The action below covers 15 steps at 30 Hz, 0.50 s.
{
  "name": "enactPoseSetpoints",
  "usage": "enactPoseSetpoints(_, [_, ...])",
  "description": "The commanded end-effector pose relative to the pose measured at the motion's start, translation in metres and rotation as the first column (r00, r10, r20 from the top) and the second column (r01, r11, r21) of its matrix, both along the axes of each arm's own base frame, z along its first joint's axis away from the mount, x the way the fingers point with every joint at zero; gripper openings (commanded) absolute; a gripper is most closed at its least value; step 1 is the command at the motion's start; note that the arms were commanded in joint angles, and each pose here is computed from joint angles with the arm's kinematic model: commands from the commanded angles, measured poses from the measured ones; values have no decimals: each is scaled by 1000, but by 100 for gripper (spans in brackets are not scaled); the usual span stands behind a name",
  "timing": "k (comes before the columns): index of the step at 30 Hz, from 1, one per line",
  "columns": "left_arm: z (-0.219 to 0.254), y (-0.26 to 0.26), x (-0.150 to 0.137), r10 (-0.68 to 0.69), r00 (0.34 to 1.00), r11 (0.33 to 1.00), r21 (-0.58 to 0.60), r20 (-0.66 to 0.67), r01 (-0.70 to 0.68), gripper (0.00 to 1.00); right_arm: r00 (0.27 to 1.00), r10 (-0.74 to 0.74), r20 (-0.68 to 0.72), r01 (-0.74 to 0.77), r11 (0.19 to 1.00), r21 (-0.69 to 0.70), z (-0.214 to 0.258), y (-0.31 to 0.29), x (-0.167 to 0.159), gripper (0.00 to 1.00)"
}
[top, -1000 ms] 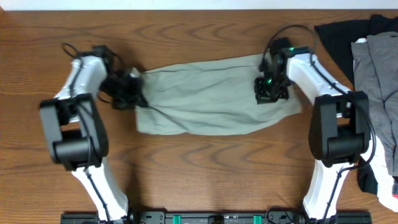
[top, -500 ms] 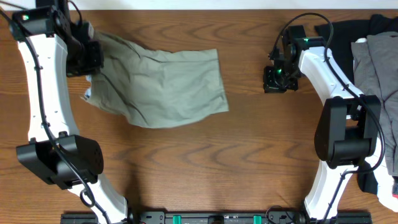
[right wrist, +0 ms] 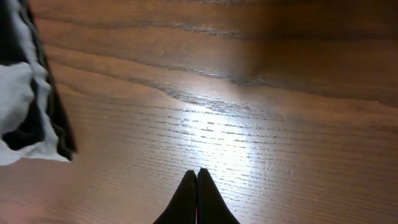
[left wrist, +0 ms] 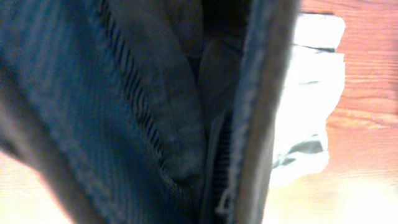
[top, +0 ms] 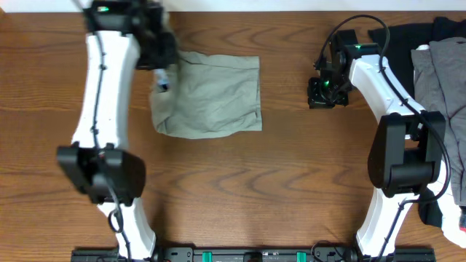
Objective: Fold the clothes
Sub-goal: 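Fold the left end rightward over the middle with the left gripper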
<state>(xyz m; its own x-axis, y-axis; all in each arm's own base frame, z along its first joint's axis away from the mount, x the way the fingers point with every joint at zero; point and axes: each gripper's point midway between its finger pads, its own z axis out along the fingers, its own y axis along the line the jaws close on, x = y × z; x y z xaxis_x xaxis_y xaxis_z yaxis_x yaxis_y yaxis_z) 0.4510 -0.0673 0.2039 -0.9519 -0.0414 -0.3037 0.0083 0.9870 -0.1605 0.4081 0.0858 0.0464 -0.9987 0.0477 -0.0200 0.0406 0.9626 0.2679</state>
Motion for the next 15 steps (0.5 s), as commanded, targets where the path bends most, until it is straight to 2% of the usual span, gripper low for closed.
enactPoseSetpoints(1, [-19, -40, 5, 39, 998, 998, -56, -44, -41, 6, 999, 18, 51, -19, 1000, 4, 16, 5, 7, 1])
enactPoseSetpoints(14, [-87, -144, -8, -111, 984, 993, -49, -142, 105, 7, 998, 24, 51, -24, 1000, 4, 16, 8, 6, 2])
enactPoseSetpoints(15, [-90, -149, -10, -120, 982, 992, -47, -147, 115, 16, 998, 24, 51, -24, 1000, 4, 16, 8, 6, 2])
